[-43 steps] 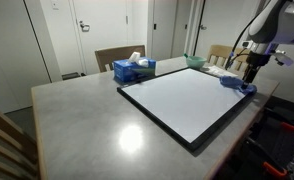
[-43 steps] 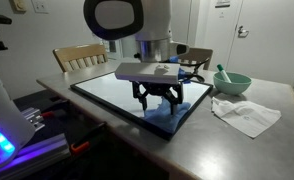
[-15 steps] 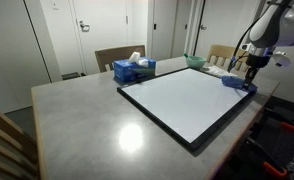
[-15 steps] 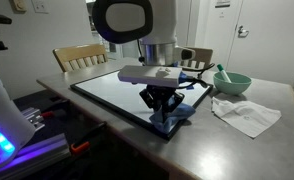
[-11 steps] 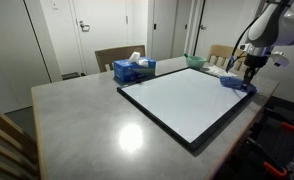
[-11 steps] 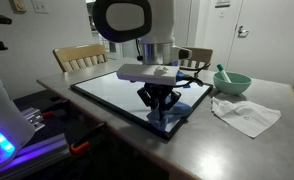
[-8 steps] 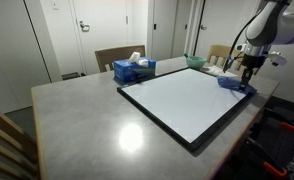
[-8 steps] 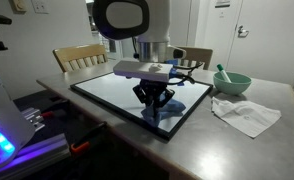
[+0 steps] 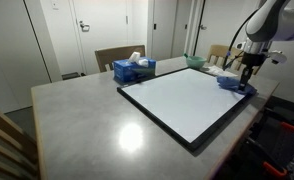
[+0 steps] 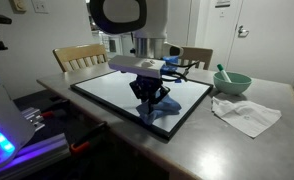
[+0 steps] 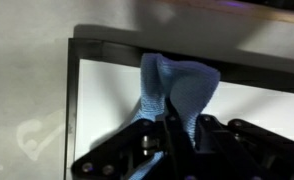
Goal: Use the blue towel to wipe the white board
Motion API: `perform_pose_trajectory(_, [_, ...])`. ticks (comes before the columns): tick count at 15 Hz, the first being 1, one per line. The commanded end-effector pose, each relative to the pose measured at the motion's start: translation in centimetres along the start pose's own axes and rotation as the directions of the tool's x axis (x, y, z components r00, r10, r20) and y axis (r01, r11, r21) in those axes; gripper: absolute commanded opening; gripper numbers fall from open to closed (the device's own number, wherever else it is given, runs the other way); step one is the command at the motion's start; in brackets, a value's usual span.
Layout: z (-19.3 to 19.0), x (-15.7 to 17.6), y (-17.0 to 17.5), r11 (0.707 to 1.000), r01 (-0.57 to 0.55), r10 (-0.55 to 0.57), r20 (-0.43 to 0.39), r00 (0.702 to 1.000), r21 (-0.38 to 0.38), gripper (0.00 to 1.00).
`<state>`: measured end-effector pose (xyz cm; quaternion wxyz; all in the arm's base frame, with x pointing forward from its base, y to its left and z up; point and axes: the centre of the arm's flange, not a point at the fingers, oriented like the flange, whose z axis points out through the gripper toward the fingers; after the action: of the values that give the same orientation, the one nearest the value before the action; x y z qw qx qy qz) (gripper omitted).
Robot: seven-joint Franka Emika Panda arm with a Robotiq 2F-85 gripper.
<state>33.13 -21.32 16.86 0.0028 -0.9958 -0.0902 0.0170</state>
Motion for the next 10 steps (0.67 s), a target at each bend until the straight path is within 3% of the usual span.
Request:
perform_pose_trajectory(1, [0.0,0.0,0.1,1.0,-0.002,0.002,0.0,1.0,0.0,0.12])
perform_pose_trajectory(2, [0.0,0.0,0.1,1.0,-0.002,0.002,0.0,1.0,0.0,0.12])
perform_pose_trajectory(3, [0.0,0.3,-0.4,1.0,0.006,-0.006,0.006,1.0,-0.01,0.03])
perform_pose_trajectory(10, [1.2,2.9,-5.6,0.996,0.085,-0.084,0.05,0.995,-0.037,0.03])
